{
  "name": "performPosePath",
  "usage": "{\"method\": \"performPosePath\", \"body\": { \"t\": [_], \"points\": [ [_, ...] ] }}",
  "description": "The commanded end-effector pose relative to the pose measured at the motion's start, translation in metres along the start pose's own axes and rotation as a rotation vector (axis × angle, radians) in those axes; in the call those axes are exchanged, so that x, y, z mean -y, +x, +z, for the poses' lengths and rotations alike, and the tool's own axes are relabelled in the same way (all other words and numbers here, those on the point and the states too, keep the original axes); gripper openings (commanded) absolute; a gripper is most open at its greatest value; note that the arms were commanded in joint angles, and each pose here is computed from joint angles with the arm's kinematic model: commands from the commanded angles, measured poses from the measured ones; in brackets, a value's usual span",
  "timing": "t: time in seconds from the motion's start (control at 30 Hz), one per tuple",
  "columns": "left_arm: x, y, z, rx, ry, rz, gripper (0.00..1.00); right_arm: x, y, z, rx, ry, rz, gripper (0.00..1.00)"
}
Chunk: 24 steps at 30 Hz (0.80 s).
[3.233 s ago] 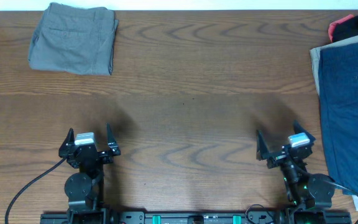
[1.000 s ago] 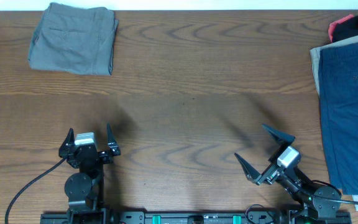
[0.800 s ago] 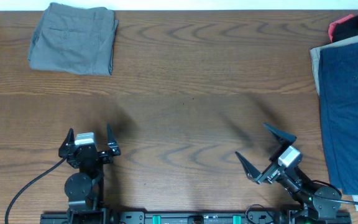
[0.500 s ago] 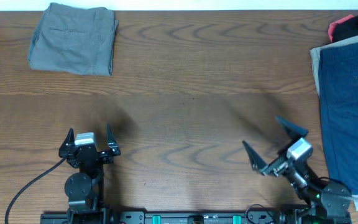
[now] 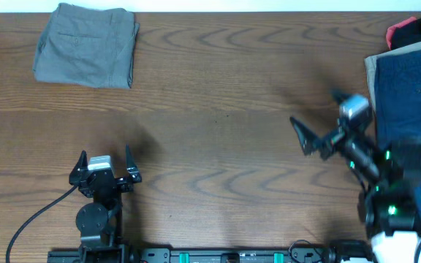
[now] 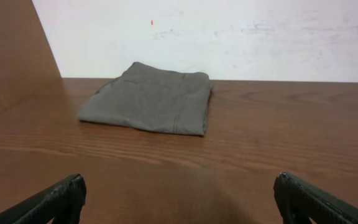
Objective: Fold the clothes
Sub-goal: 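Reach the right gripper to the navy shorts atop the stack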
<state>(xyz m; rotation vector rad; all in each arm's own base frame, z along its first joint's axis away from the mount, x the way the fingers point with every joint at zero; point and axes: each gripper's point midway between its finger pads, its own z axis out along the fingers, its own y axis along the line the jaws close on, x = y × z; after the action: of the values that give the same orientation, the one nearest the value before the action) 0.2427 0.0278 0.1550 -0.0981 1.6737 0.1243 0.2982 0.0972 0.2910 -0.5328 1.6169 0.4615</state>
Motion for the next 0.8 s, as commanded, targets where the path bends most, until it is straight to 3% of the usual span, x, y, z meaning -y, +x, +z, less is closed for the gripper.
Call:
{"method": "performPosePath", "body": {
  "t": [0.0, 0.27, 0.37, 0.53, 0.77],
  "points": [
    [-0.005, 0.017, 0.001, -0.046, -0.031, -0.001, 0.98, 0.018, -0.016, 0.019, -0.053, 0.037, -0.078, 0.99],
    [-0.005, 0.017, 0.001, -0.046, -0.031, -0.001, 0.98, 0.142, 0.024, 0.034, -0.550, 0.495, -0.136, 0.99],
    [-0.005, 0.017, 0.001, -0.046, -0.030, -0.001, 0.98, 0.163, 0.043, 0.036, -0.666, 0.556, -0.121, 0.99],
    [-0.005, 0.017, 0.001, -0.046, -0.031, -0.001, 0.98, 0.178, 0.071, 0.046, -0.734, 0.581, -0.114, 0.99],
    [-0.005, 0.017, 0.001, -0.046, -0.031, 0.000, 0.98, 0.235, 0.101, 0.031, -0.830, 0.819, -0.142, 0.99]
  ]
}}
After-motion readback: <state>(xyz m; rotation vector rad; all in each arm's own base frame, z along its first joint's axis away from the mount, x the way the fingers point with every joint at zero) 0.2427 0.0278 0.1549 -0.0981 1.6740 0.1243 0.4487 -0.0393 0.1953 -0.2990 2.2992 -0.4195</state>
